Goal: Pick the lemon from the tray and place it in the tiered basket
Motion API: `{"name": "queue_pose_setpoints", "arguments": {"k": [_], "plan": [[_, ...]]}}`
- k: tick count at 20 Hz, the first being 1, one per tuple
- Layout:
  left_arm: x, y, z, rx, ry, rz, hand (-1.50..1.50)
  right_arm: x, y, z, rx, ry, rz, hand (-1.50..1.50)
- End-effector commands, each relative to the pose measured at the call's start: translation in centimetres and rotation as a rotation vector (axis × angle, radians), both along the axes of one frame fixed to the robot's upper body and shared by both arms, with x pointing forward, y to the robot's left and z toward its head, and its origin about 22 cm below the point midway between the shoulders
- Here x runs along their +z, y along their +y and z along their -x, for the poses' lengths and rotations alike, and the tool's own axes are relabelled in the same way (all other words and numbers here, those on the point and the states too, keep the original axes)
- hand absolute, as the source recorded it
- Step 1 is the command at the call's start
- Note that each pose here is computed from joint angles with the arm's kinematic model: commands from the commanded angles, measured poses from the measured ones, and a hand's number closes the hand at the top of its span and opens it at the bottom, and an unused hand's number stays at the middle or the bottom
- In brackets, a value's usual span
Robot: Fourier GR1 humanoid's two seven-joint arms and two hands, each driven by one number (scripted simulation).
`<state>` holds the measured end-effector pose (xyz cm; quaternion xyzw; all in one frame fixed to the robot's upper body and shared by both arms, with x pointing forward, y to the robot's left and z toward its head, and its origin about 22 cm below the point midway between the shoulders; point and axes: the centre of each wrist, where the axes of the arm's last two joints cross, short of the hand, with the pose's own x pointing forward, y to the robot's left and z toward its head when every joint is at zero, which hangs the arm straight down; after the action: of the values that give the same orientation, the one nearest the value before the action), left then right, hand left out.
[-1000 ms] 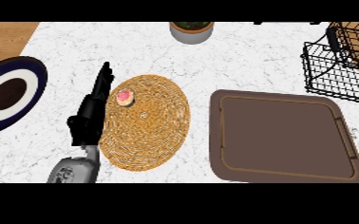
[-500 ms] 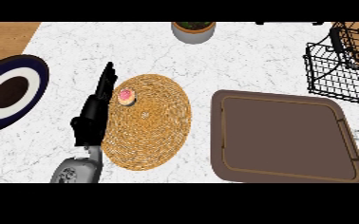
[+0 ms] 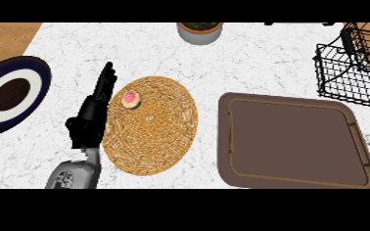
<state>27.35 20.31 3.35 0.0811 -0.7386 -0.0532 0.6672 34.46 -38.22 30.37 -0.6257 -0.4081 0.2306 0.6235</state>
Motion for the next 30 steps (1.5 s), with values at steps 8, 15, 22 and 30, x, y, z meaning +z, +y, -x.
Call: {"name": "queue_pose_setpoints", "arguments": {"k": [8,15,22,30], "plan": [[-0.6,-0.7,0.4,0.004,-0.022,-0.025,0.00,-5.6,-5.7,-2.2,-0.101,-0.003,-0.129,1.50],[-1.0,-0.4,0.4,0.018,0.007,0.005,0.00,-6.7,-7.6,-2.2,-0.045,-0.136,-0.357,-1.50],[0.6,-0.1,-0.4,-0.001,0.005,0.006,0.00,-3.0,-11.8,0.7,-0.179,-0.441,-0.476,-1.50],[0.1,-0.2,0.4,0.051,0.005,-0.007,0.00,-2.3,-19.1,10.1,-0.338,-0.581,-0.597,-1.50]]}}
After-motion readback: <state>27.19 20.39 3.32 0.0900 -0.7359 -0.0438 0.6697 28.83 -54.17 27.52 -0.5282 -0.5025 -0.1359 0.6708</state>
